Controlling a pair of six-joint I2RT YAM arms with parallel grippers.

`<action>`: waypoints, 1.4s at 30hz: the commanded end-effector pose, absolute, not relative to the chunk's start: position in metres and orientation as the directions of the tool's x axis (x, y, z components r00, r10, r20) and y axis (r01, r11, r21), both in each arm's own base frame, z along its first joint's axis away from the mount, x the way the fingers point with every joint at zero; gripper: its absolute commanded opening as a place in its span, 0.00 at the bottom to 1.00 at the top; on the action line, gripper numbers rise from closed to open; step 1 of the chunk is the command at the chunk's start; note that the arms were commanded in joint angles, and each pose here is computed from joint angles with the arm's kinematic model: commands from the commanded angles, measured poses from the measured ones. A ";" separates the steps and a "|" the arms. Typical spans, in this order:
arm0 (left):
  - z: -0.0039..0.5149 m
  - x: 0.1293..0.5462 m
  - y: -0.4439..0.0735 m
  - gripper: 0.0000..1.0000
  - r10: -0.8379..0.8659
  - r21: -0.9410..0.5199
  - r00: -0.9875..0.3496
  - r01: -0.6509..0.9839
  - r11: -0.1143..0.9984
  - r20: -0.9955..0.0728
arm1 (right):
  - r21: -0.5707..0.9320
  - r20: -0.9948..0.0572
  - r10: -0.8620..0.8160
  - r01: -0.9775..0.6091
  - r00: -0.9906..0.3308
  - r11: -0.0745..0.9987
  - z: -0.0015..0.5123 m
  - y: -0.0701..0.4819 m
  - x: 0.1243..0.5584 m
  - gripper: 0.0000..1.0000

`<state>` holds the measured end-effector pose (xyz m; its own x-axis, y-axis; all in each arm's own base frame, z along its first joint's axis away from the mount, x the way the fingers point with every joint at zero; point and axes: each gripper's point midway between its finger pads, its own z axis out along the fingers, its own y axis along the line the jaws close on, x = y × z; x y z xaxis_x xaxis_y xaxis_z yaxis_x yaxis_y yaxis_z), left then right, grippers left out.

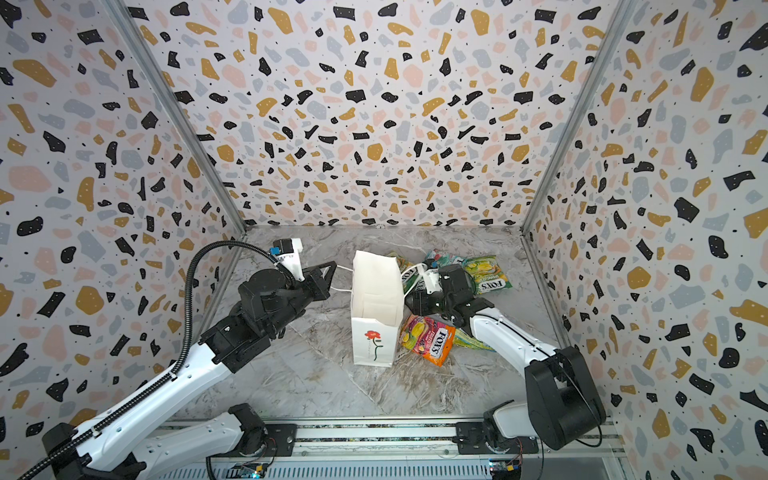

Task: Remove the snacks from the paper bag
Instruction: 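Open the left gripper to release the bag rim and draw back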

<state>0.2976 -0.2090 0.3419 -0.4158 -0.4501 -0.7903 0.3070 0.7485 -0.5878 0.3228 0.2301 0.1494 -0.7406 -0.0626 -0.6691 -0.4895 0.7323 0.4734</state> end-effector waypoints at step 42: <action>0.384 0.284 -0.020 1.00 -0.038 -0.024 -0.020 -0.474 0.880 -0.999 | -0.042 -0.899 0.124 0.365 -0.420 0.930 0.173 -0.024 0.356 0.57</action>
